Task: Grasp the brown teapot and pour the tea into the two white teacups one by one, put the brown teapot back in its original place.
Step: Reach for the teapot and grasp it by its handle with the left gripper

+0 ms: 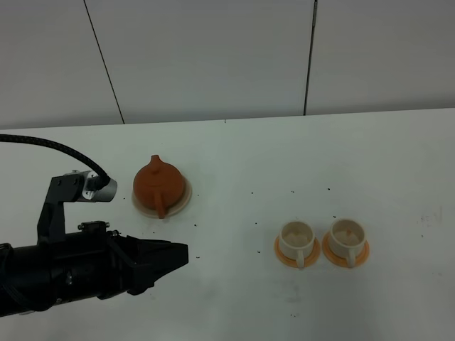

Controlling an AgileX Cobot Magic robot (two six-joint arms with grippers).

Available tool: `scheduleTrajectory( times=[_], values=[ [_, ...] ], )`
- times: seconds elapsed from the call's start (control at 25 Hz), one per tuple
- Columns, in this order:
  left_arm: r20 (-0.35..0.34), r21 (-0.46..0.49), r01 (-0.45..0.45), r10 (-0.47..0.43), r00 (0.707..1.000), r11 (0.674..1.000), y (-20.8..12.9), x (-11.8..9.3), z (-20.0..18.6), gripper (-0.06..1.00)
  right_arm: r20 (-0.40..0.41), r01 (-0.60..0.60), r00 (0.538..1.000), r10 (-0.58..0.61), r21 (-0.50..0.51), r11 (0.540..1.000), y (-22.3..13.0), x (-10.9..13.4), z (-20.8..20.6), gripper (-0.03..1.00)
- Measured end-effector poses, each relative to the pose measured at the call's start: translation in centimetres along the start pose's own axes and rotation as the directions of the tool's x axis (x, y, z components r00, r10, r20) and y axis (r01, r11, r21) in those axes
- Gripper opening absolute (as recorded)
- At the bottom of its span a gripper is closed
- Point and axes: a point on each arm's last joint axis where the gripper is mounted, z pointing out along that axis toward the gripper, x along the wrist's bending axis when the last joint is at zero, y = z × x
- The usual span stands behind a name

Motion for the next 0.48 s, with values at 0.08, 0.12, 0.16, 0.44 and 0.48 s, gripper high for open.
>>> scheduleTrajectory(
  times=[0.08, 0.12, 0.16, 0.44, 0.48],
  values=[
    [0.000, 0.000, 0.000, 0.000, 1.000, 1.000, 0.00, 0.00, 0.00, 0.42, -0.002, 0.002, 1.000, -0.002, -0.023, 1.000, -0.16, 0.01, -0.27, 0.24],
    [0.000, 0.000, 0.000, 0.000, 1.000, 1.000, 0.00, 0.00, 0.00, 0.42, -0.001, 0.003, 1.000, -0.003, -0.030, 1.000, -0.21, -0.01, -0.32, 0.24],
    [0.000, 0.000, 0.000, 0.000, 1.000, 1.000, 0.00, 0.00, 0.00, 0.42, 0.001, 0.005, 1.000, -0.005, -0.037, 0.999, -0.26, -0.03, -0.38, 0.24],
    [-0.034, -0.006, -0.009, 0.009, 0.999, 1.000, 0.06, 0.31, -0.01, 0.42, 0.003, 0.012, 1.000, -0.012, -0.083, 0.996, -0.88, -0.10, -0.81, 0.24],
    [-0.041, -0.005, -0.013, 0.013, 0.999, 1.000, 0.05, 0.37, -0.01, 0.42, 0.000, 0.013, 1.000, -0.013, -0.096, 0.995, -1.04, -0.09, -0.97, 0.24]
  ],
)
